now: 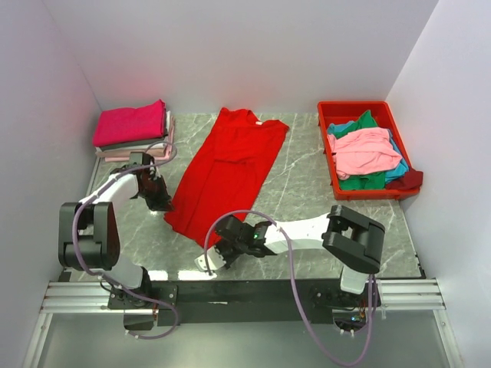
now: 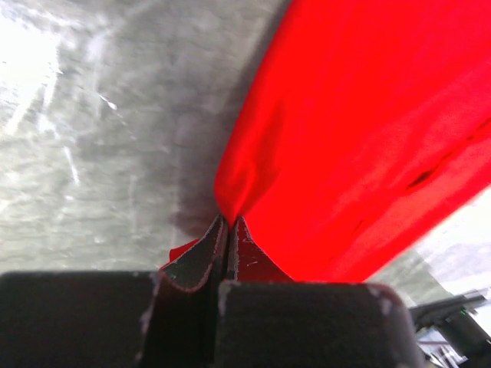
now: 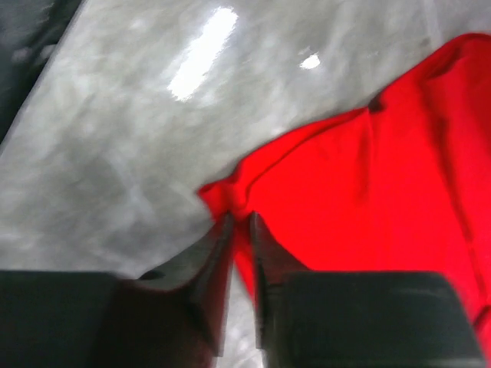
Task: Fold and stack the t-shirts
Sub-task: Fold the tshirt
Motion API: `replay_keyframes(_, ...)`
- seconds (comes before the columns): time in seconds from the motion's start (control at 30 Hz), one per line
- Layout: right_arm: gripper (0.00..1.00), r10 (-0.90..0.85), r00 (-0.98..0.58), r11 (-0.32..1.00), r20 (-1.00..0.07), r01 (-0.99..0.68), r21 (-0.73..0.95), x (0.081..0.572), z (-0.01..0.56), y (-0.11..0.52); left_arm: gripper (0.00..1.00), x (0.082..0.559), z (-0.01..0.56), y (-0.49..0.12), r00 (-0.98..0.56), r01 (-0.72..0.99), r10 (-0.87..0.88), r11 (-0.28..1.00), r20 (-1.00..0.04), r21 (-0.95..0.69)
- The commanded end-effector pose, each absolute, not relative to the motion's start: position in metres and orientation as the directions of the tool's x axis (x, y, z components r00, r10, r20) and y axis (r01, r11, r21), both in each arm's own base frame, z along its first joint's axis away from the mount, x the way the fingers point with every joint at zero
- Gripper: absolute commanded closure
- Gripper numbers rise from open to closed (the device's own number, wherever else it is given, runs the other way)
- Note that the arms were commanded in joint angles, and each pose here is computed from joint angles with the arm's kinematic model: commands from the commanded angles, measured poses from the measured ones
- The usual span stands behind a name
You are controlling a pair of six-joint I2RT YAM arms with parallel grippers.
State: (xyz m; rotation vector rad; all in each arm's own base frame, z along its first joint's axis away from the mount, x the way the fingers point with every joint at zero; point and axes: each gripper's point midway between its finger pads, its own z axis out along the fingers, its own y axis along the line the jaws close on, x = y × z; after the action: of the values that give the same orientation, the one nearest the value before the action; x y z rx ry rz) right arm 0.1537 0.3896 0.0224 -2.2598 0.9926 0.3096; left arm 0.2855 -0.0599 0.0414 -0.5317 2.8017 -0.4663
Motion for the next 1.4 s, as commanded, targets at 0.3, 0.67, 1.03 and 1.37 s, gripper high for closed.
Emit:
replay_keyframes(0.3, 1.00, -0.473, 0.772, -0.737, -0.424, -0.610, -0.290, 0.085, 0.025, 0.281, 0.99, 0.239, 0.075, -0.133, -0.941, -0.210, -0.316, 0.827, -0.122, -0.522)
replay_keyframes(0.67, 0.93, -0.536, 0.781, -0.771, -0.320, -0.608, -0.192, 0.062, 0.008, 0.174, 0.99, 0.145, 0.053, -0.223, -0.972, -0.174, -0.235, 0.762, -0.017, -0.623)
replay_keyframes(1.03, 0.45, -0.770, 0.526, -0.359, -0.361, -0.825, -0.436, 0.147, 0.077, 0.172, 0.27, 0.174, 0.097, -0.185, -0.889, -0.138, -0.314, 0.878, -0.334, -0.458)
replay_keyframes(1.37, 0.48, -0.517, -0.197, 0.400, -0.833, -0.916, -0.032, 0.287, 0.184, 0.191, 0.28, 0.408, 0.148, -0.138, -0.675, -0.015, -0.331, 0.900, -0.660, -0.436)
